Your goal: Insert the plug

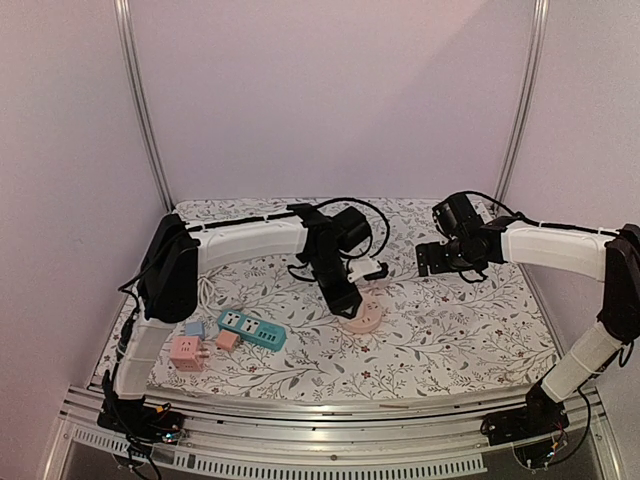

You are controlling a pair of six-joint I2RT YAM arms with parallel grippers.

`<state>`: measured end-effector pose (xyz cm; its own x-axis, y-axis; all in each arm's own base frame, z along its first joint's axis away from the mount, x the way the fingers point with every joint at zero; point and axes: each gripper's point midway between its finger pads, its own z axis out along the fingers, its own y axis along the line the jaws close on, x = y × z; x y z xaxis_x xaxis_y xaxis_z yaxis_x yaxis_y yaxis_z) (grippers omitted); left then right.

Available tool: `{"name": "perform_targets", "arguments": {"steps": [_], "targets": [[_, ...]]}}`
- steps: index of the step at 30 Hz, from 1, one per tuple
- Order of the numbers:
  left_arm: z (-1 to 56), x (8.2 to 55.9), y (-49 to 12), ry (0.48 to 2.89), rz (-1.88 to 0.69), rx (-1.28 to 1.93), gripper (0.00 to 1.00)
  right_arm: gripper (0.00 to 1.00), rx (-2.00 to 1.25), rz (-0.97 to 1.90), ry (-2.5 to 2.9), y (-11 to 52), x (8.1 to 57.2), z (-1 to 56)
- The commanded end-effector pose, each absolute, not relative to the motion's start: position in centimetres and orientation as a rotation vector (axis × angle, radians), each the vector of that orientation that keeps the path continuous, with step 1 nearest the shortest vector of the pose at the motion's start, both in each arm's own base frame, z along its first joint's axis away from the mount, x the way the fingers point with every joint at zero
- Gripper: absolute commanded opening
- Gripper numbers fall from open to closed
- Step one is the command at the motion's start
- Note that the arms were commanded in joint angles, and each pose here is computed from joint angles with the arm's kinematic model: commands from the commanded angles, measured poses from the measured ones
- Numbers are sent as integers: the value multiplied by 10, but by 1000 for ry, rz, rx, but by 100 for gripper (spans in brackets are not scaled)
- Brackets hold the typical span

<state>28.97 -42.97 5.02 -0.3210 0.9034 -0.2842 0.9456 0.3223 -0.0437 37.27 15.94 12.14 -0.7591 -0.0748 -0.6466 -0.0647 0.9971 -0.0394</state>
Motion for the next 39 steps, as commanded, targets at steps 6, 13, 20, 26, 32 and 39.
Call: {"name": "perform_targets", "arguments": {"steps": [6, 13, 20, 26, 32, 39], "targets": [[-54, 246, -391, 2614, -148, 1878, 0, 99, -109, -29, 2446, 158, 374, 114], [-60, 239, -398, 2587, -101, 2013, 0, 99, -123, -17, 2452, 161, 373, 112], [-76, 226, -386, 2661, -108, 2036, 0, 99, -124, -4, 2446, 161, 371, 116], [-55, 222, -376, 2665, -110, 1989, 0, 99, -127, -1, 2447, 162, 372, 116], [-33, 214, -362, 2684, -71, 1916, 0, 99, -131, 5, 2442, 163, 373, 118], [-8, 206, -346, 2678, -23, 1862, 0, 99, -137, 8, 2451, 166, 375, 114]]}}
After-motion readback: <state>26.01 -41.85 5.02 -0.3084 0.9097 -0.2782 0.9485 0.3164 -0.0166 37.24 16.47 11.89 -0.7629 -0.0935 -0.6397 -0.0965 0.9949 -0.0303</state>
